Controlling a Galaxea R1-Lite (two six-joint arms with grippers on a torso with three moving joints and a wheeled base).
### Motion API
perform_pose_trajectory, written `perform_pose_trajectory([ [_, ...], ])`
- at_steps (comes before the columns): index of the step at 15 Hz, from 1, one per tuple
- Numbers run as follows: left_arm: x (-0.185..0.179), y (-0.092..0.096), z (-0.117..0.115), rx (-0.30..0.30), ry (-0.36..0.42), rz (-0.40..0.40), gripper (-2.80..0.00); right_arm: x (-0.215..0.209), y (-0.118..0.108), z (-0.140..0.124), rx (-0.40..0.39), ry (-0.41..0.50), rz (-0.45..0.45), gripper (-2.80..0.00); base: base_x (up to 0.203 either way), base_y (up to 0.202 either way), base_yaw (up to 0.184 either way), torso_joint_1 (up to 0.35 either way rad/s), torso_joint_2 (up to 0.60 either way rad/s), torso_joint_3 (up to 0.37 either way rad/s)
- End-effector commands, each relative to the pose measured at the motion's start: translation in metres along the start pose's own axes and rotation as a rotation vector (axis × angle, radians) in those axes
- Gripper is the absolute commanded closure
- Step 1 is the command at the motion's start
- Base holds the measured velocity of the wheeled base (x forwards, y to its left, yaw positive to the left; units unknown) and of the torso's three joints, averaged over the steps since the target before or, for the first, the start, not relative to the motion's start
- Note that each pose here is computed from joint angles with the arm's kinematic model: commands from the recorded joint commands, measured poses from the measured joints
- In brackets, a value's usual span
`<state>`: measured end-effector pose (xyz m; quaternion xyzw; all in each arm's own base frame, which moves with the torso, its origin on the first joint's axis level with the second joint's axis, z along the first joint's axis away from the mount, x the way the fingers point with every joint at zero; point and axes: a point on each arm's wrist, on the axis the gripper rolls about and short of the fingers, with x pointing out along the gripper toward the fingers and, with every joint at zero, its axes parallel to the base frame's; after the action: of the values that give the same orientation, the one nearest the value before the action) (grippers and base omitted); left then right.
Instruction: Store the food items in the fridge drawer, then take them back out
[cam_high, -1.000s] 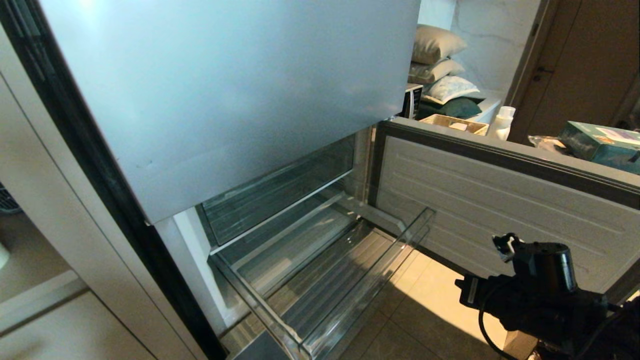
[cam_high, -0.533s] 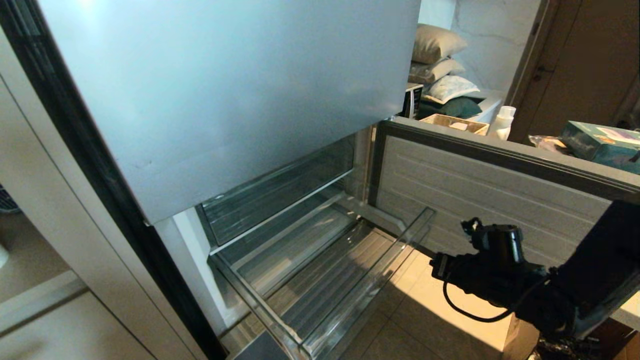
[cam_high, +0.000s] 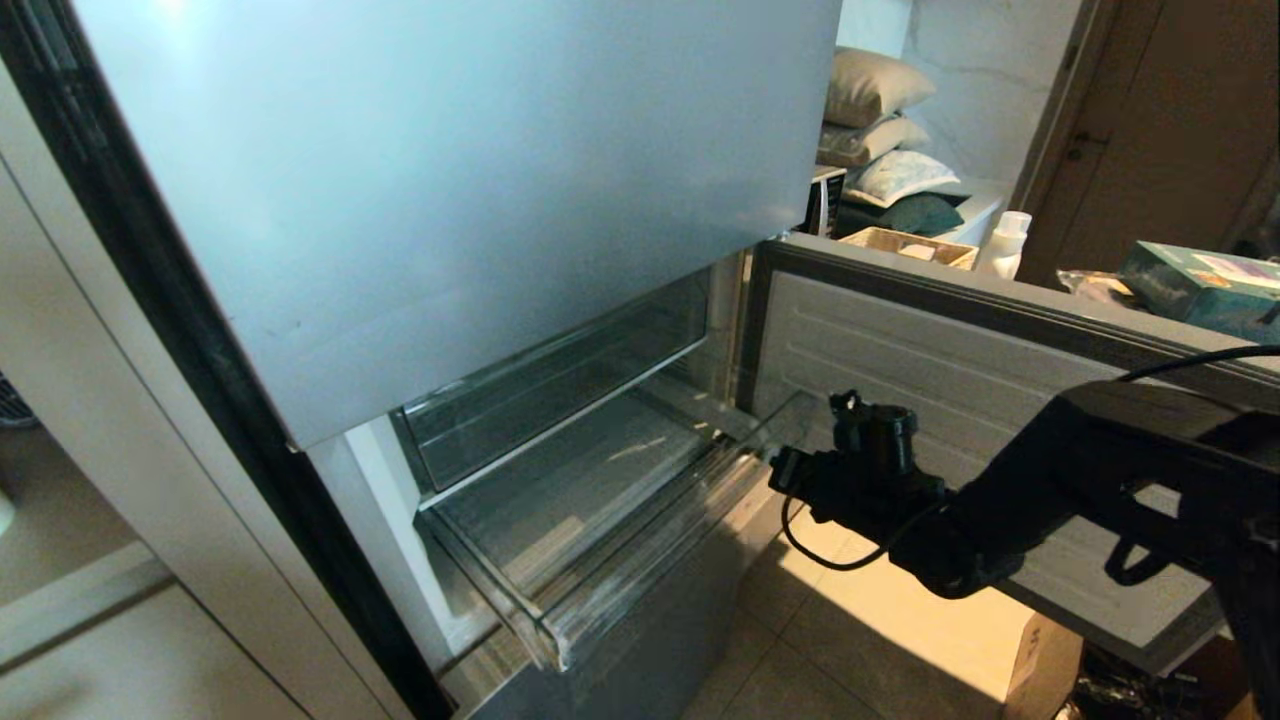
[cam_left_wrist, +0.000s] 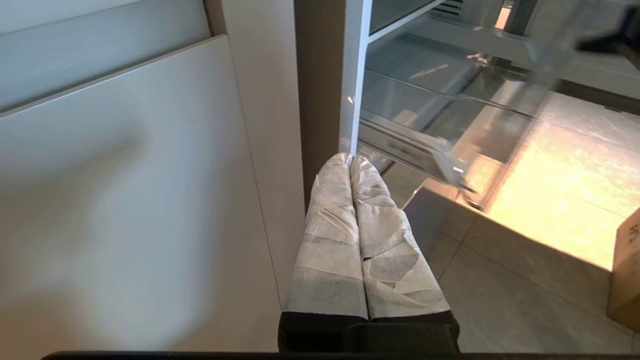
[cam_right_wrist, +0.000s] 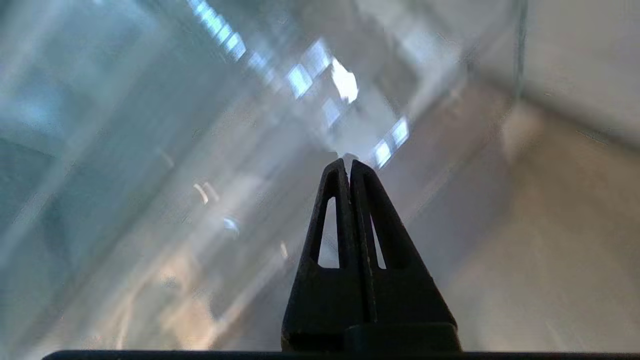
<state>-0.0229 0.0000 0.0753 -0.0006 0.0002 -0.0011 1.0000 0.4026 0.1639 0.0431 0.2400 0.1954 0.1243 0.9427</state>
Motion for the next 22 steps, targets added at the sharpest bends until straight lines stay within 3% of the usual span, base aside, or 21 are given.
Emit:
perform_pose_trajectory([
  [1,0.000,0.000,0.000,0.000,0.003,0.001,0.00,0.030,0.012,-0.013,-0.003,-0.030,0.025,0.00,0.000,0.000,0.000,0.000,0.00,0.000],
  [4,0.000,0.000,0.000,0.000,0.003,0.001,0.00,0.016,0.035,-0.006,0.051,-0.073,0.041,0.00,0.000,0.000,0.000,0.000,0.00,0.000],
  [7,0.000,0.000,0.000,0.000,0.003,0.001,0.00,-0.008,0.040,-0.001,0.114,-0.040,0.059,0.00,0.000,0.000,0.000,0.000,0.00,0.000],
  [15,0.000,0.000,0.000,0.000,0.002,0.001,0.00,0.022,0.042,-0.027,0.094,0.005,0.088,0.00,0.000,0.000,0.000,0.000,0.00,0.000],
  [18,0.000,0.000,0.000,0.000,0.003,0.001,0.00,-0.024,0.064,0.017,0.065,-0.038,0.116,0.00,0.000,0.000,0.000,0.000,0.00,0.000],
  [22,0.000,0.000,0.000,0.000,0.003,0.001,0.00,-0.152,0.084,0.079,-0.069,-0.171,0.181,0.00,0.000,0.000,0.000,0.000,0.00,0.000],
])
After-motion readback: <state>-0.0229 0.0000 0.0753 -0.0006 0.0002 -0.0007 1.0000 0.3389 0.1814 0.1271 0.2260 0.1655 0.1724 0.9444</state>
